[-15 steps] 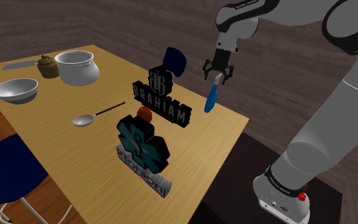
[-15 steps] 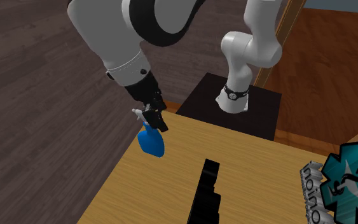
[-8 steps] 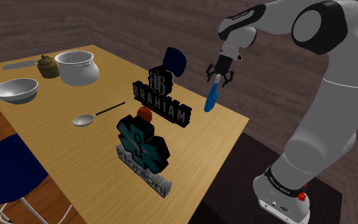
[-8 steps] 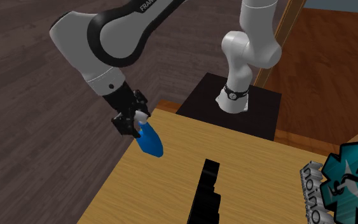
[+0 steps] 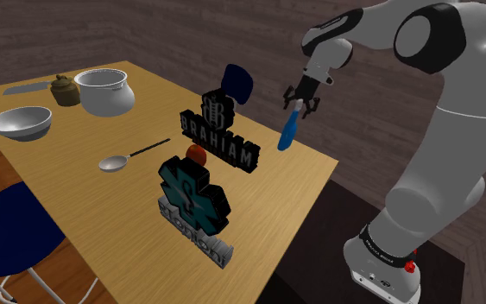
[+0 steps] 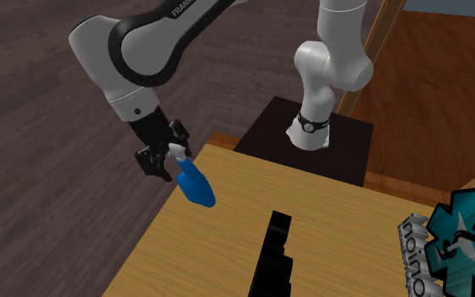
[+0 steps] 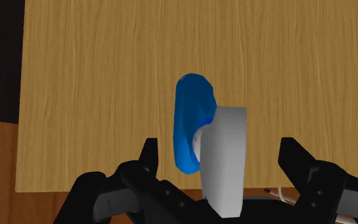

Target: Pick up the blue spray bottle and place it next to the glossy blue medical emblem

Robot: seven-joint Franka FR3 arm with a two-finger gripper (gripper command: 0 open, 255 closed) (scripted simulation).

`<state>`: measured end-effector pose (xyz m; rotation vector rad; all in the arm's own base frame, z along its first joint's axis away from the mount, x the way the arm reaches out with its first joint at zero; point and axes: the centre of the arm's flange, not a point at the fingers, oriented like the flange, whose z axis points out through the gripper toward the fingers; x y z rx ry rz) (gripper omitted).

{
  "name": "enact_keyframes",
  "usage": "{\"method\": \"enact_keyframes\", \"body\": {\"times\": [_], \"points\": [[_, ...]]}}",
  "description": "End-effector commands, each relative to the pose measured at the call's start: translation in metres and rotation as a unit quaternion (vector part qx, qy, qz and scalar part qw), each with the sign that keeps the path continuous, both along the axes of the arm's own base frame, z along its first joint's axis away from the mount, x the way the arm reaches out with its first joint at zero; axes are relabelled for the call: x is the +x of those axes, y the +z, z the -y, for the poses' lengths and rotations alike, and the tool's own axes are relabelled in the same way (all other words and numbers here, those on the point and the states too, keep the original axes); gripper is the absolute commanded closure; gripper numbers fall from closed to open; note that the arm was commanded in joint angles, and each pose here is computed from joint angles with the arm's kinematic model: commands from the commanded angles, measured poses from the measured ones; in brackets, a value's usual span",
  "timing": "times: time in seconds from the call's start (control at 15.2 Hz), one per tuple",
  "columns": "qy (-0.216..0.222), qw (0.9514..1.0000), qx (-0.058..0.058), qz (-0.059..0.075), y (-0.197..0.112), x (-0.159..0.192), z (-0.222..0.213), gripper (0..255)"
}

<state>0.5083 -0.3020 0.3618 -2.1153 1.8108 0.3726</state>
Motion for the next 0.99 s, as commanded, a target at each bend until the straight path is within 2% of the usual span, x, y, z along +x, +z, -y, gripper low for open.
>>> {"method": "enact_keyframes", "body": {"times": [0.0,0.59,0.66,0.73,0.92], "points": [[0.004,0.9989,0.019,-0.043,-0.06,-0.002,-0.011,0],[0.004,0.9989,0.019,-0.043,-0.062,-0.003,-0.012,0],[0.004,0.9989,0.02,-0.043,-0.064,-0.015,-0.004,255],[0.004,0.9989,0.02,-0.043,-0.051,-0.028,-0.001,255],[0.004,0.9989,0.02,-0.043,-0.063,-0.022,-0.005,255]]}}
